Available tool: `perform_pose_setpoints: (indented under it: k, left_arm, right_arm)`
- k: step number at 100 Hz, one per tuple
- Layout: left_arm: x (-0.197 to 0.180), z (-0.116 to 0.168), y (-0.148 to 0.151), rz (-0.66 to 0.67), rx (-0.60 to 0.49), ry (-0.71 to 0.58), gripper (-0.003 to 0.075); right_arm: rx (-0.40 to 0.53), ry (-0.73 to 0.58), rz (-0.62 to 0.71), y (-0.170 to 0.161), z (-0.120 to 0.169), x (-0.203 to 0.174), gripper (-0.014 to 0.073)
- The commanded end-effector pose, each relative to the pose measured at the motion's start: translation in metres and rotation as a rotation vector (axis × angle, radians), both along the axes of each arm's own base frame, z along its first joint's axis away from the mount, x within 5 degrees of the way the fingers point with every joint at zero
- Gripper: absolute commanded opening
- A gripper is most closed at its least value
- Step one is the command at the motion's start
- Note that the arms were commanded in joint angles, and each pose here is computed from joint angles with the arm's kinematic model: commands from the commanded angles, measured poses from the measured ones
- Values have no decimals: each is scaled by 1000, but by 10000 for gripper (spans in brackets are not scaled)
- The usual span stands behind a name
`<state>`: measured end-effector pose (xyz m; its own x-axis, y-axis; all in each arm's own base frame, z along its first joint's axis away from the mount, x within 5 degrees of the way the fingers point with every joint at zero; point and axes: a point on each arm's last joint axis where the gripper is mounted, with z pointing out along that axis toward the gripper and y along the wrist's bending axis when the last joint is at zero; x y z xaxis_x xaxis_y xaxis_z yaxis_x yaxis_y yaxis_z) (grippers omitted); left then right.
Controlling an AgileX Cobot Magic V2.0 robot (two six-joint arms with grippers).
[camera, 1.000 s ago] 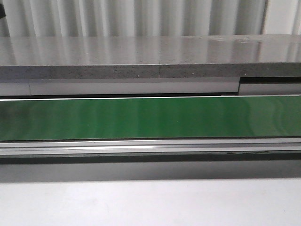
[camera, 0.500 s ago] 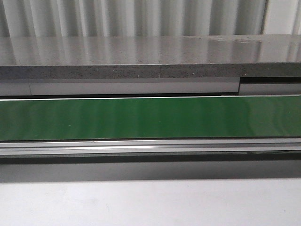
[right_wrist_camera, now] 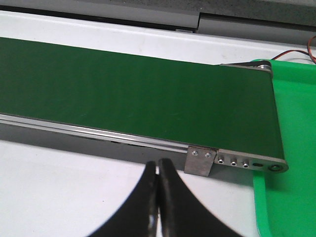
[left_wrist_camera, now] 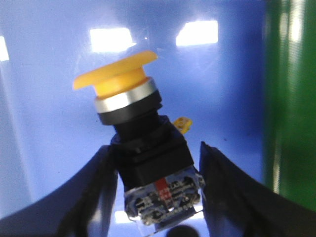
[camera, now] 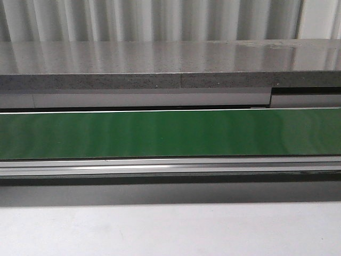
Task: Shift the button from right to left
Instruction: 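Lower the button into the blue tray and open the left gripper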
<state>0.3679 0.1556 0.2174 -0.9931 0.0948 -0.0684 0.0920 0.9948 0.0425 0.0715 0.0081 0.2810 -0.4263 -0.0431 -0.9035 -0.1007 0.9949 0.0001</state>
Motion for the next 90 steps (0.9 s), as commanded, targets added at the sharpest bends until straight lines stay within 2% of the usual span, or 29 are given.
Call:
perform_pose_setpoints:
  k: [1,15,35,42,55,62,77,90]
  left_arm:
    - [3,13,2,4,20,-61,103]
    - [10,-7,4,7,4,-46,103]
    - [12,-21,6,7,-9,-15,120]
    - [13,-22,6,8,-12,-12,180]
    - [15,-22,6,8,-3,-33,375]
    - [15,-22,7,8,-1,-39,446]
    - [15,-20,6,11,-2,-43,449]
    - [15,-8,6,14,9,-89,447]
  right_arm:
    - [-3,-90,-5,-1,13,3,-66]
    - [-3,-90,-5,-1,13,3,-66]
    - [-3,-90,-5,-1,13,3,-66]
    - [-3,-88,-5,0,13,3,-66]
    - [-3,-87,-5,0,13,3,-66]
    - [-3,-87,-5,0,13,3,-66]
    - [-3,-87,-5,0,13,3,-66]
    - [-3,-87,-5,0,13,3,-66]
